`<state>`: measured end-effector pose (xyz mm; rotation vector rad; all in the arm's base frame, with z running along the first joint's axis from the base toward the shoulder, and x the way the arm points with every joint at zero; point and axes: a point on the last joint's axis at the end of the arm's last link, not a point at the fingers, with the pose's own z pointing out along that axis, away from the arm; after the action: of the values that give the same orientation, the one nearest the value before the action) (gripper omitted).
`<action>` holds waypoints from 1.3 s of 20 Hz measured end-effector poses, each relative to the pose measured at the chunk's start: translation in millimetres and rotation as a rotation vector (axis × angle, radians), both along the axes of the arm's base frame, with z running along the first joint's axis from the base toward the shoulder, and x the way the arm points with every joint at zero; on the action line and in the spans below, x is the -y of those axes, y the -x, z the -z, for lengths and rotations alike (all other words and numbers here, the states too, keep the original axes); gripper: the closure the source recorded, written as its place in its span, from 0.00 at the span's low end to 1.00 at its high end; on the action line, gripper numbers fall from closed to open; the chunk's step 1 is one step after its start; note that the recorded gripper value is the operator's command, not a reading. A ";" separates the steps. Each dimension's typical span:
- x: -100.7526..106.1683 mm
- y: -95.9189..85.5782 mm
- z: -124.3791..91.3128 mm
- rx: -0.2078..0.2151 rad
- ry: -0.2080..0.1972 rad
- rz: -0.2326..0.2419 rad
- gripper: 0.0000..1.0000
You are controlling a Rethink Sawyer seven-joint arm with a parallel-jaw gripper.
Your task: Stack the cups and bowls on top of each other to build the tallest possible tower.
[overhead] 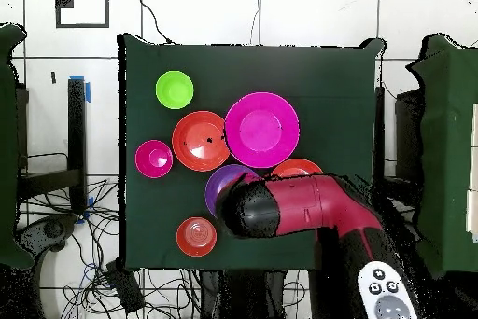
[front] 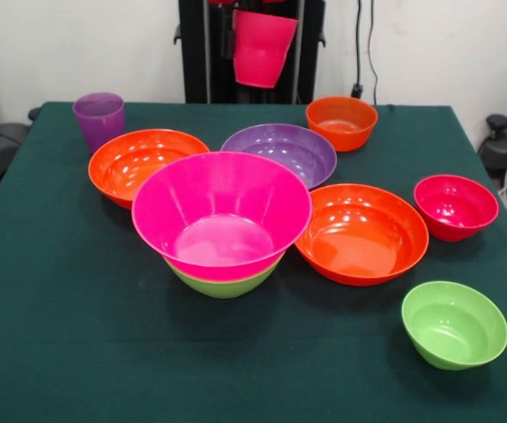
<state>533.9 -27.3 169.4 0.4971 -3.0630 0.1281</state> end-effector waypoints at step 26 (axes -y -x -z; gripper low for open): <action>18.0 -62.4 36.0 -0.094 0.007 -0.048 1.00</action>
<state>596.3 -45.3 133.4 0.5602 -2.9590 0.1140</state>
